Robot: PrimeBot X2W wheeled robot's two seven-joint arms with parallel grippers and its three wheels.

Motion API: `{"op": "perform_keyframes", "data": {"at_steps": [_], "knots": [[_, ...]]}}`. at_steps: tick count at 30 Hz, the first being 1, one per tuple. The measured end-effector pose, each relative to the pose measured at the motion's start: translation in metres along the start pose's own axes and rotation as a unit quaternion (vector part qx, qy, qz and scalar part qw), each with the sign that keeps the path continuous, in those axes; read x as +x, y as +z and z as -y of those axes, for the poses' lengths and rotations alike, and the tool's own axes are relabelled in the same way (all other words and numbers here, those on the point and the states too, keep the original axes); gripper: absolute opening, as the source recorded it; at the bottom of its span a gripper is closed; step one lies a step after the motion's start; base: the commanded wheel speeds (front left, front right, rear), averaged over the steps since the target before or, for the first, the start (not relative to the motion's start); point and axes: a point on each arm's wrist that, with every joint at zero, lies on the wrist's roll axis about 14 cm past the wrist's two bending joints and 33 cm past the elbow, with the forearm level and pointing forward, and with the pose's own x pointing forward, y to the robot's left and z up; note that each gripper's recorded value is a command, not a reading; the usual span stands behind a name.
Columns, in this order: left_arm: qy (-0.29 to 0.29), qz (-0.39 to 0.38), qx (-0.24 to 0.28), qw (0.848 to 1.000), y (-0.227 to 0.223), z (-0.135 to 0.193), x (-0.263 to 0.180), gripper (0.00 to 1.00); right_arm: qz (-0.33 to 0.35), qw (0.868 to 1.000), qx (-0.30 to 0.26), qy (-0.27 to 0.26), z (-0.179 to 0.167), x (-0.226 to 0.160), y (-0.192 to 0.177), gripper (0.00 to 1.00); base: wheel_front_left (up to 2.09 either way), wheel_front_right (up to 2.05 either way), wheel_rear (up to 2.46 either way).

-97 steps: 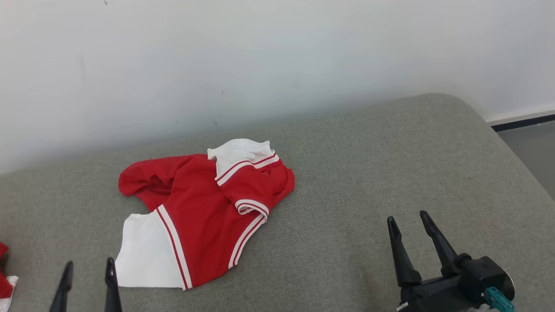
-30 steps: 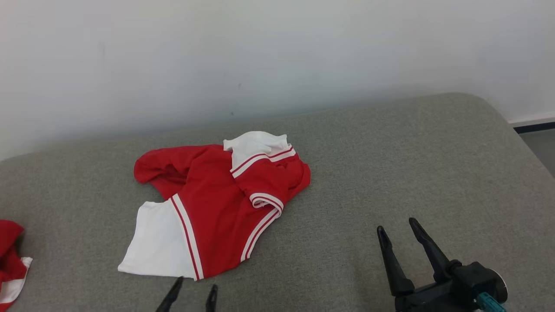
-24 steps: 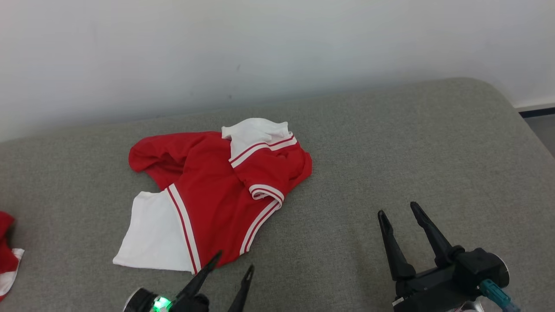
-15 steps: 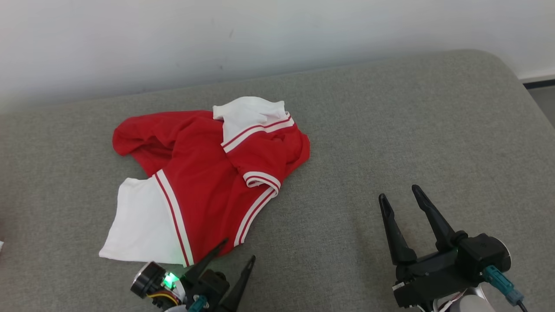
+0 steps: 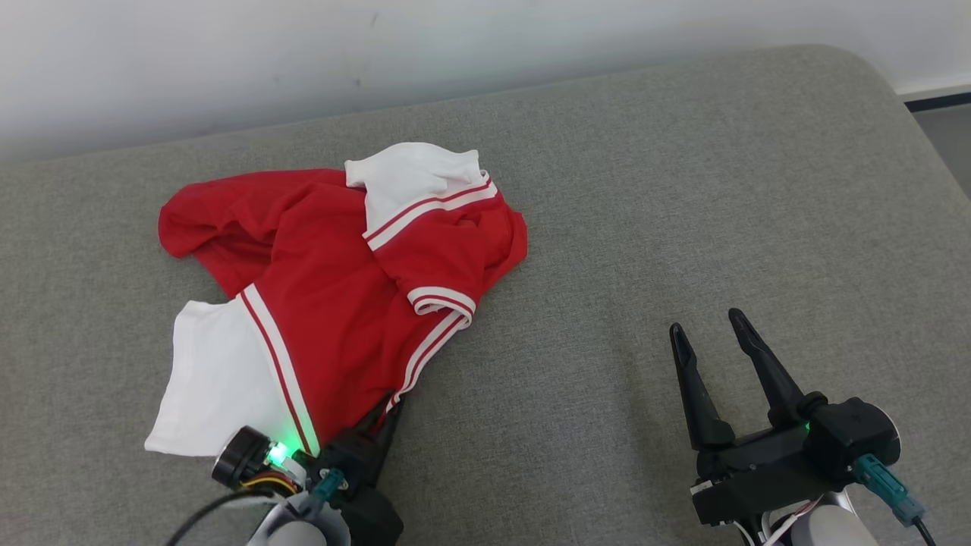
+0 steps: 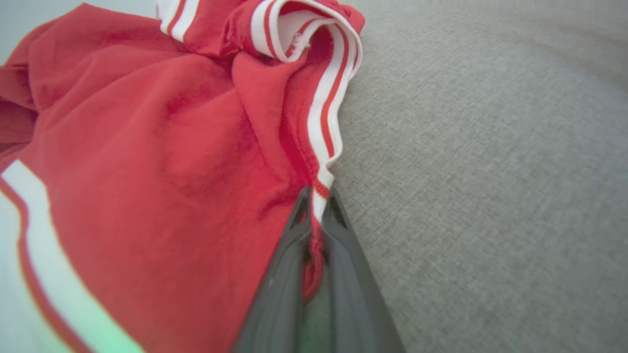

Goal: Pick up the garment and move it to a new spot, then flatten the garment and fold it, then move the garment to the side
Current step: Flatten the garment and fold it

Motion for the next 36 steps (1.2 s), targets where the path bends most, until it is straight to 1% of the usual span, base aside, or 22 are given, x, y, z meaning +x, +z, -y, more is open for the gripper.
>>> {"op": "perform_keyframes", "data": {"at_steps": [3,4,5,8,9,11,12,13,14,15,17,19,22,27,30,32,34,36], "knots": [[-0.003,0.005,-0.034,0.999,0.004,-0.001,0.004,0.0,0.0,1.0,0.001,0.0,0.0,0.001,-0.001,1.0,0.0,0.0,0.0],[-0.004,0.009,-0.061,0.998,0.007,-0.001,0.005,0.0,0.0,1.0,0.001,0.0,0.0,0.001,0.0,1.0,0.0,0.0,0.0],[-0.001,0.015,-0.104,0.994,0.012,-0.003,0.006,0.0,0.001,1.0,0.001,0.0,-0.001,0.001,0.001,1.0,0.0,0.0,0.0],[0.002,0.036,-0.181,0.983,0.025,-0.007,0.009,0.0,0.007,1.0,0.003,-0.006,0.001,0.0,0.005,1.0,0.0,0.0,0.0],[-0.002,0.045,-0.193,0.98,0.032,-0.007,0.011,0.0,0.01,1.0,0.004,-0.007,0.0,-0.001,0.006,1.0,0.0,0.0,0.0],[-0.016,0.069,-0.241,0.968,0.054,-0.003,0.017,0.0,0.013,1.0,0.005,-0.008,-0.001,-0.003,0.009,1.0,0.0,0.0,0.0],[-0.031,0.082,-0.249,0.964,0.068,0.002,0.021,0.0,0.015,1.0,0.005,-0.01,-0.001,-0.004,0.011,1.0,0.0,0.0,0.0],[-0.047,0.096,-0.269,0.957,0.085,0.007,0.024,0.0,0.017,1.0,0.005,-0.011,-0.001,-0.005,0.012,1.0,0.0,0.0,0.0],[-0.077,0.113,-0.304,0.943,0.114,0.015,0.031,0.0,0.02,1.0,0.006,-0.018,0.001,-0.009,0.015,1.0,0.0,0.0,0.0],[-0.093,0.121,-0.317,0.936,0.129,0.019,0.034,0.0,0.022,0.999,0.006,-0.023,0.003,-0.012,0.017,1.0,0.0,0.0,0.0],[-0.123,0.148,-0.329,0.925,0.164,0.024,0.038,0.0,0.026,0.999,0.007,-0.033,0.006,-0.016,0.02,1.0,0.0,0.0,0.0],[-0.15,0.172,-0.346,0.91,0.198,0.027,0.042,0.0,0.031,0.998,0.009,-0.045,0.01,-0.021,0.023,1.0,0.0,0.0,0.0],[-0.196,0.187,-0.369,0.889,0.242,0.038,0.044,0.0,0.034,0.998,0.009,-0.061,0.015,-0.03,0.027,1.0,0.0,0.0,0.0],[-0.262,0.208,-0.376,0.864,0.319,0.057,0.041,0.0,0.04,0.996,0.009,-0.085,0.023,-0.043,0.032,1.0,0.0,0.0,0.0],[-0.289,0.228,-0.381,0.848,0.363,0.064,0.037,0.0,0.043,0.994,0.01,-0.099,0.027,-0.051,0.034,1.0,0.0,0.0,0.0],[-0.303,0.243,-0.377,0.841,0.389,0.068,0.034,0.0,0.044,0.993,0.01,-0.107,0.029,-0.055,0.035,1.0,0.0,0.0,0.0],[-0.318,0.265,-0.375,0.83,0.413,0.071,0.03,0.0,0.044,0.992,0.011,-0.115,0.032,-0.059,0.036,1.0,0.0,0.0,0.0],[-0.332,0.285,-0.385,0.813,0.433,0.072,0.025,0.0,0.045,0.991,0.009,-0.123,0.036,-0.063,0.037,1.0,0.0,0.0,0.0]]}}
